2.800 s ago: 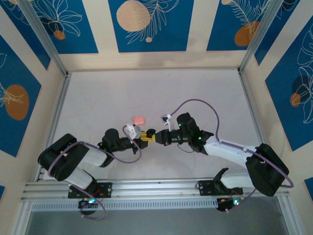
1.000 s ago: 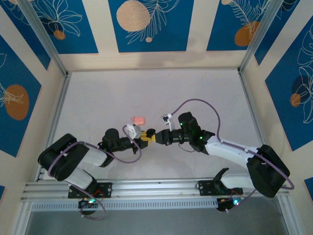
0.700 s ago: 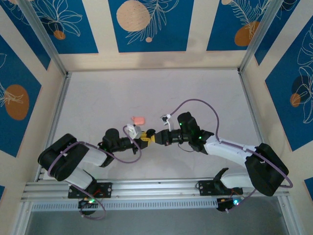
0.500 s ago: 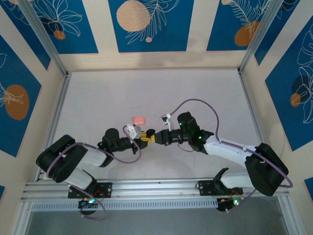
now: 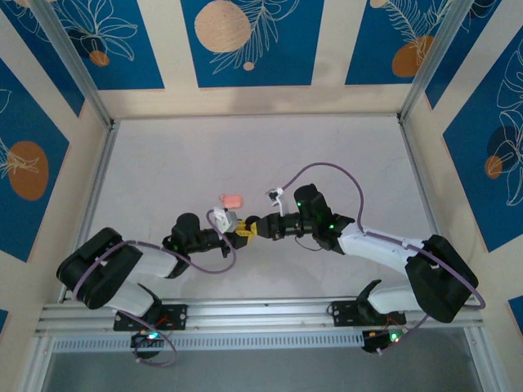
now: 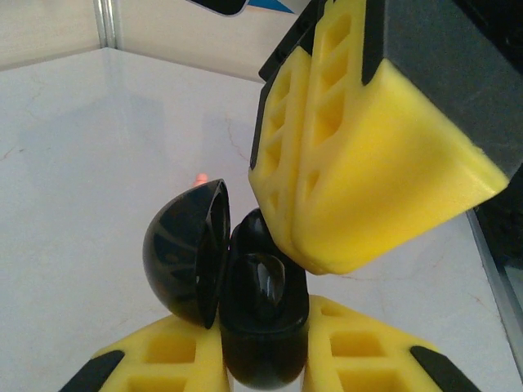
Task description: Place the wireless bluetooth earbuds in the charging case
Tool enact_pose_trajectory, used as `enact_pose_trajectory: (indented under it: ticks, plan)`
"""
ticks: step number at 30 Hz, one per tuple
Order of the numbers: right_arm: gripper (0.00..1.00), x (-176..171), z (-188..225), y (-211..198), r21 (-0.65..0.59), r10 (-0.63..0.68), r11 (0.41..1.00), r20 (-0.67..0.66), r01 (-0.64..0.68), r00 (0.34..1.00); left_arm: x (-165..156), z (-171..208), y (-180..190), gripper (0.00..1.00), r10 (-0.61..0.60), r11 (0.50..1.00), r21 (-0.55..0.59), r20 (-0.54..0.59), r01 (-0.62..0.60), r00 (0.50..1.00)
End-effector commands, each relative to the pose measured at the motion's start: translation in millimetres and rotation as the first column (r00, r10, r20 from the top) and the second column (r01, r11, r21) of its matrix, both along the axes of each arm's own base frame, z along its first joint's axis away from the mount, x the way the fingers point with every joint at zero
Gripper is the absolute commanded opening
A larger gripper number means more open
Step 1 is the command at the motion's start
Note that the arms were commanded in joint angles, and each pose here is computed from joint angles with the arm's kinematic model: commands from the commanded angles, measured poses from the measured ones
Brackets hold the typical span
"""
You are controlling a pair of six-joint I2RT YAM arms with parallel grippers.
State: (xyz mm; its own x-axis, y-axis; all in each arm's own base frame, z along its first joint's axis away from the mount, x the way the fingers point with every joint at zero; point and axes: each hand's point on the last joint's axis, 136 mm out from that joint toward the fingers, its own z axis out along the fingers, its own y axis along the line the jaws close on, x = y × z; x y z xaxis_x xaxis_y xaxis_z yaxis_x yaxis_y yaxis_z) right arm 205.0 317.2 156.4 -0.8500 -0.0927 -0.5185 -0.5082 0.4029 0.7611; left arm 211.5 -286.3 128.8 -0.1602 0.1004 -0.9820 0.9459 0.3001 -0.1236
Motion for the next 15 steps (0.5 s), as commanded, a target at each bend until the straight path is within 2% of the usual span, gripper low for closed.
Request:
enact_pose_trajectory:
  ticks: [1, 7, 15]
  plan:
    - [0.16, 0.4, 13.9, 2.2, 0.023, 0.007, 1.000, 0.034, -0.008, 0.999, -6.6, 12.5, -7.2, 0.20, -0.050, 0.999, -0.016, 0.052, 0.051, 0.997]
    - [0.29, -4.1, 33.7, -17.2, 0.036, -0.025, 0.999, 0.128, 0.020, 0.991, -11.0, 9.7, -8.8, 0.20, -0.080, 0.997, -0.010, 0.059, 0.081, 0.995]
    - [0.55, 5.1, 37.1, -40.9, -0.010, -0.055, 0.998, 0.148, 0.057, 0.987, -25.6, 19.5, -14.5, 0.20, -0.182, 0.982, -0.038, 0.078, 0.185, 0.980]
